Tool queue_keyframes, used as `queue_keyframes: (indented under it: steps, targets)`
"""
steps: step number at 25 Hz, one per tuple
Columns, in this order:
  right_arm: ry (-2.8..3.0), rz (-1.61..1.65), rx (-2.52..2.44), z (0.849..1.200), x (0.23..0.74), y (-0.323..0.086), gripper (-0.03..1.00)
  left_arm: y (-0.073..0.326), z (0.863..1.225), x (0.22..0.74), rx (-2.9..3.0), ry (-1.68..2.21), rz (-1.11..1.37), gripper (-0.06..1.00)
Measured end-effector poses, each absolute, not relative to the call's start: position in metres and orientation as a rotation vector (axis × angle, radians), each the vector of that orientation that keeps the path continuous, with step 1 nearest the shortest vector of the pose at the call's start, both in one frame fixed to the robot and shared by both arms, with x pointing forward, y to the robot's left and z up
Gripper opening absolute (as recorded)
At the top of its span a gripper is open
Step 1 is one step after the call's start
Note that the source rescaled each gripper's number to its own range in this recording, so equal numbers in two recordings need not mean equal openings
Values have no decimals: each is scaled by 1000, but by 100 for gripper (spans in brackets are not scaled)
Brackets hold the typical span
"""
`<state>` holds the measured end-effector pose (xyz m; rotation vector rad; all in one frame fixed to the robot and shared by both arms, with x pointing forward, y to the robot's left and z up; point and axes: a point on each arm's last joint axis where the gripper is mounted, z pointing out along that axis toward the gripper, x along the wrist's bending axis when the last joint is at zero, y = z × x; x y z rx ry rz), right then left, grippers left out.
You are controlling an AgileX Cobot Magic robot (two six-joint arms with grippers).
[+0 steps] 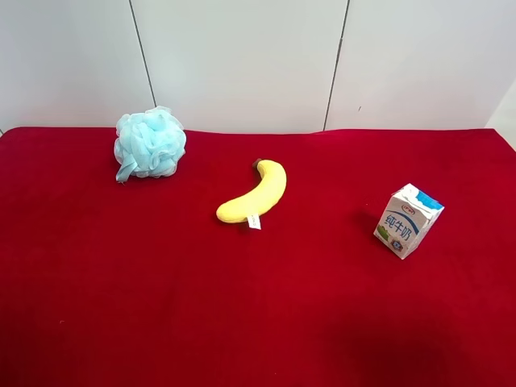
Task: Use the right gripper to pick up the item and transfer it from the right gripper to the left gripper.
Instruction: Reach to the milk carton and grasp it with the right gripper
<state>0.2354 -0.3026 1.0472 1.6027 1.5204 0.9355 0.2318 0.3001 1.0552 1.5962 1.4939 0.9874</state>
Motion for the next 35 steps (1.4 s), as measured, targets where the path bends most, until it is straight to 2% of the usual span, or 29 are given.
queue_keyframes:
  steps: [35]
  targets:
    - [1521, 936, 1603, 1047, 235, -303, 100, 300, 1055, 232, 1596, 1494, 987, 100]
